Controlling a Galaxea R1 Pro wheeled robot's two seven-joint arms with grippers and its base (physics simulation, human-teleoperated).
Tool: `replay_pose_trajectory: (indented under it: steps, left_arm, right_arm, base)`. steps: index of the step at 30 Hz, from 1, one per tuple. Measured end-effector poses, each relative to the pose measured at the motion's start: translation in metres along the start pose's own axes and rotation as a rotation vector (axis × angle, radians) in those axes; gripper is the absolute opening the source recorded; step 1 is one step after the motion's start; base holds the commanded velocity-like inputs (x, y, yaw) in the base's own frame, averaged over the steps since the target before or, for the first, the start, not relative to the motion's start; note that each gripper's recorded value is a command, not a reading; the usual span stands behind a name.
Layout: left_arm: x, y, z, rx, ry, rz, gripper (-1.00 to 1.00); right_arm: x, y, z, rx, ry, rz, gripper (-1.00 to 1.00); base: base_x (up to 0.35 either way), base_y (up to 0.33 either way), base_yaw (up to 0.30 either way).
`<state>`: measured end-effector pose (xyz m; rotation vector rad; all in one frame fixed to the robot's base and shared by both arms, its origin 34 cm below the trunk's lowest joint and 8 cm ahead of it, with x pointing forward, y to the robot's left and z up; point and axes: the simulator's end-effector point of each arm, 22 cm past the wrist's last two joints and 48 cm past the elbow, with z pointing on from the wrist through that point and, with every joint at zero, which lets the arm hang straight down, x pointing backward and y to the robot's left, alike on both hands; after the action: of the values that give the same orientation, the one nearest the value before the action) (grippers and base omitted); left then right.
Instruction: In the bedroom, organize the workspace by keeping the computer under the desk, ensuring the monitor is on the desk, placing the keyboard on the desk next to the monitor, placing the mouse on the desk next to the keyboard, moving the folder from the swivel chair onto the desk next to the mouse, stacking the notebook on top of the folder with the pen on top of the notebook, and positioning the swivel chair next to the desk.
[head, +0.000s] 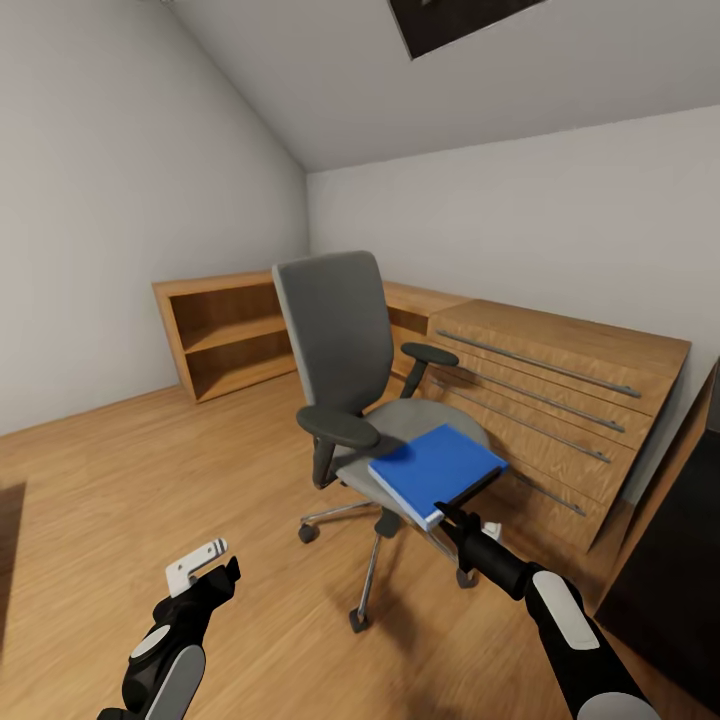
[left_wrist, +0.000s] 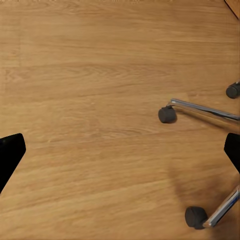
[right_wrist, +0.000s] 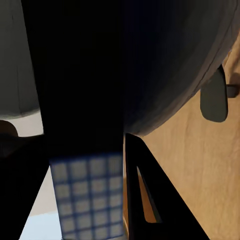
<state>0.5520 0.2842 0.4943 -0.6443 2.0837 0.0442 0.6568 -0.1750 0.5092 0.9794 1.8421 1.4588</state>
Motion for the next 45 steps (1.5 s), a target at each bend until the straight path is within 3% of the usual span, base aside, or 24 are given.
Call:
replay_pose_trajectory:
  steps: [13,22,32,43,44,45]
  left_arm:
    - [-0.026,-0.011,-0.011,0.002,0.0,-0.001,1.0]
    - [-0.043,-0.018,-0.018,0.001,0.002,-0.001,1.0]
    - [-0.058,-0.023,-0.025,-0.004,0.012,0.002,1.0]
    - [-0.065,-0.024,-0.03,-0.02,0.043,0.019,1.0]
    - [-0.062,-0.023,-0.03,-0.026,0.051,0.023,1.0]
    - [-0.062,-0.023,-0.03,-0.029,0.055,0.024,1.0]
  right_arm:
    - [-0.01,0.032,-0.002,-0.008,-0.015,0.001,-1.0]
    - [-0.015,0.052,-0.004,-0.005,-0.019,-0.002,-1.0]
    - [-0.05,0.073,-0.021,0.002,-0.072,-0.016,-1.0]
    - [-0.072,0.151,-0.028,-0.086,-0.128,-0.121,-1.0]
    - [-0.076,0.179,-0.032,-0.127,-0.14,-0.167,-1.0]
    - [-0.077,0.187,-0.034,-0.131,-0.143,-0.189,-1.0]
  base:
    - [-0.002,-0.006,0.0]
    - [-0.127,-0.23,0.0]
    - [-0.112,-0.062,0.0]
    - [-0.192,-0.001,0.0]
    - [-0.007,0.0,0.0]
    - [-0.004,0.0,0.0]
